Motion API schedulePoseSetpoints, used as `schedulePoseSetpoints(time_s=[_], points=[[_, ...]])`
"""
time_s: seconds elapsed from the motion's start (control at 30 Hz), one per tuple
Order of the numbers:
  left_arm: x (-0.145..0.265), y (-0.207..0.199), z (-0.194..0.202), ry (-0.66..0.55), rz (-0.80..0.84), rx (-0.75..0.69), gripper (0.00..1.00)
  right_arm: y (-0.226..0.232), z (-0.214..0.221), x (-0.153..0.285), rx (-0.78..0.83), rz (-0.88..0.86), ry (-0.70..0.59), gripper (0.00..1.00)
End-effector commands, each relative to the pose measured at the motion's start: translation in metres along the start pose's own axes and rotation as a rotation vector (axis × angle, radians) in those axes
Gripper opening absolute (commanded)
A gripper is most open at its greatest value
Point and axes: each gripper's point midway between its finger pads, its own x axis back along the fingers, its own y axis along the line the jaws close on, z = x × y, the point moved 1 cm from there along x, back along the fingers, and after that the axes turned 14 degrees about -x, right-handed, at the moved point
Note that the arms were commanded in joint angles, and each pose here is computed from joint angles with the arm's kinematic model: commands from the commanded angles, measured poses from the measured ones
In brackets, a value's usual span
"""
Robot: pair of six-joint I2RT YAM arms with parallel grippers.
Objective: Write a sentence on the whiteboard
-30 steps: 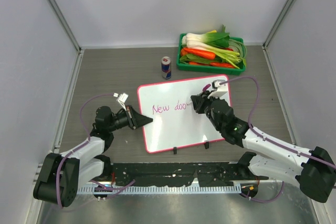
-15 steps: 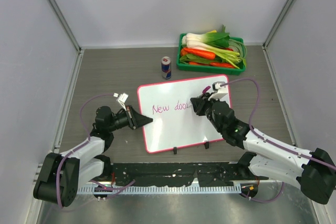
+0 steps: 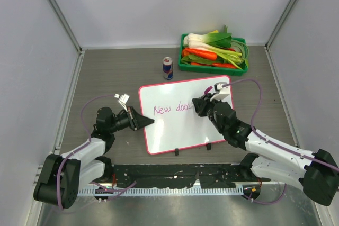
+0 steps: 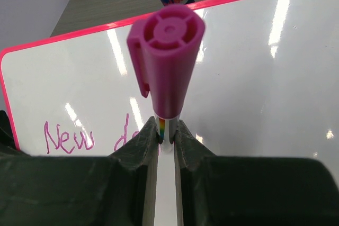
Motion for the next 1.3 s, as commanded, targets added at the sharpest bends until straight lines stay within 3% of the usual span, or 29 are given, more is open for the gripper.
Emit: schedulePoseSetpoints(time_s=[0.0,0.63,1.27], points=[[-0.002,0.015,0.002,0.0,-0.06,-0.091,0.0,-0.007,-0.013,-0.005,0.033,0.066,-0.051,0.01],[-0.002,0.015,0.003,0.0,-0.062,-0.09,0.0,-0.01,-0.028,-0.011,0.04,0.106,-0.094,0.02],[-0.002,0.015,0.002,0.0,-0.062,-0.09,0.0,-0.017,-0.015,-0.005,0.042,0.096,-0.045,0.01]])
